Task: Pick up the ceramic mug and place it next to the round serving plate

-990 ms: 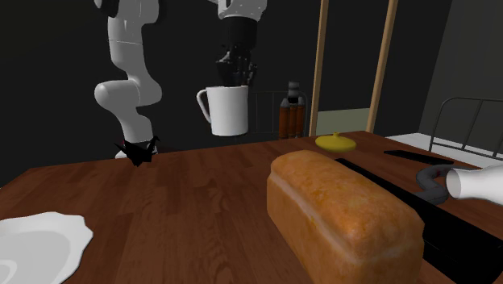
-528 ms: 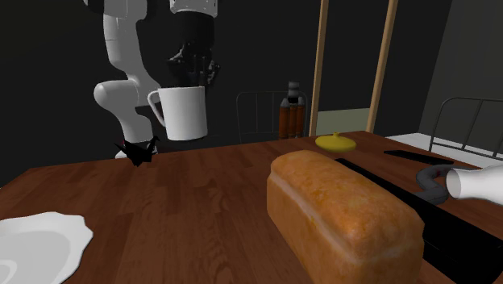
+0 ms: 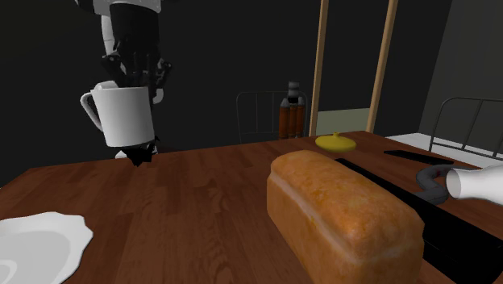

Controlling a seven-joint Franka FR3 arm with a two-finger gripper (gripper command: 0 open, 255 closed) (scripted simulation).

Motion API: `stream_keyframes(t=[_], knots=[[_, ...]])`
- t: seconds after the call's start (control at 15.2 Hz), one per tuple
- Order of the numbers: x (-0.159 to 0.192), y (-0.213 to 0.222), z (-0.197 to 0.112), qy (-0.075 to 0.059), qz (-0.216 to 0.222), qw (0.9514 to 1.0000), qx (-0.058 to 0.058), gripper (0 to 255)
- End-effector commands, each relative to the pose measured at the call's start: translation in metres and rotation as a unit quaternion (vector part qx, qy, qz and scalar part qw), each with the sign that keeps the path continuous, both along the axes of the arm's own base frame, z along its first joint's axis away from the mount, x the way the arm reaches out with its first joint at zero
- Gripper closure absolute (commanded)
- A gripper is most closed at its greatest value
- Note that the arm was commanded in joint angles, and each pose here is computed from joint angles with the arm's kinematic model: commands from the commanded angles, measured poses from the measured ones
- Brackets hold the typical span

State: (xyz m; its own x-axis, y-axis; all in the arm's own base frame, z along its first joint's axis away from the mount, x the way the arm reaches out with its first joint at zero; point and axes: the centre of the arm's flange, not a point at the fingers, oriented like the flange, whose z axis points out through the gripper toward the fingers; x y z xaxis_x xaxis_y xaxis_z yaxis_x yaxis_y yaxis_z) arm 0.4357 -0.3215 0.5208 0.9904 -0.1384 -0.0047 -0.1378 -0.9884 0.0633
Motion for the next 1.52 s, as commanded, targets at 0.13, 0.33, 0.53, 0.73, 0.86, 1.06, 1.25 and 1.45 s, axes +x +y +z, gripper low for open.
stream_keyframes(t=[0.13, 0.33, 0.53, 0.73, 0.86, 1.06, 1.25, 1.45], knots=[[-0.041, -0.036, 0.001, 0.0, 0.001, 1.0, 0.0, 255], [-0.059, -0.053, -0.004, 0.0, 0.001, 1.0, 0.0, 255], [-0.059, -0.053, -0.02, 0.0, 0.001, 1.0, 0.0, 255], [-0.059, -0.053, -0.036, 0.0, 0.001, 1.0, 0.0, 255], [-0.059, -0.053, -0.046, 0.0, 0.001, 1.0, 0.0, 255], [-0.059, -0.053, -0.062, 0.0, 0.001, 1.0, 0.0, 255], [-0.059, -0.053, -0.078, 0.0, 0.001, 1.0, 0.0, 255], [-0.059, -0.053, -0.094, 0.0, 0.001, 1.0, 0.0, 255]])
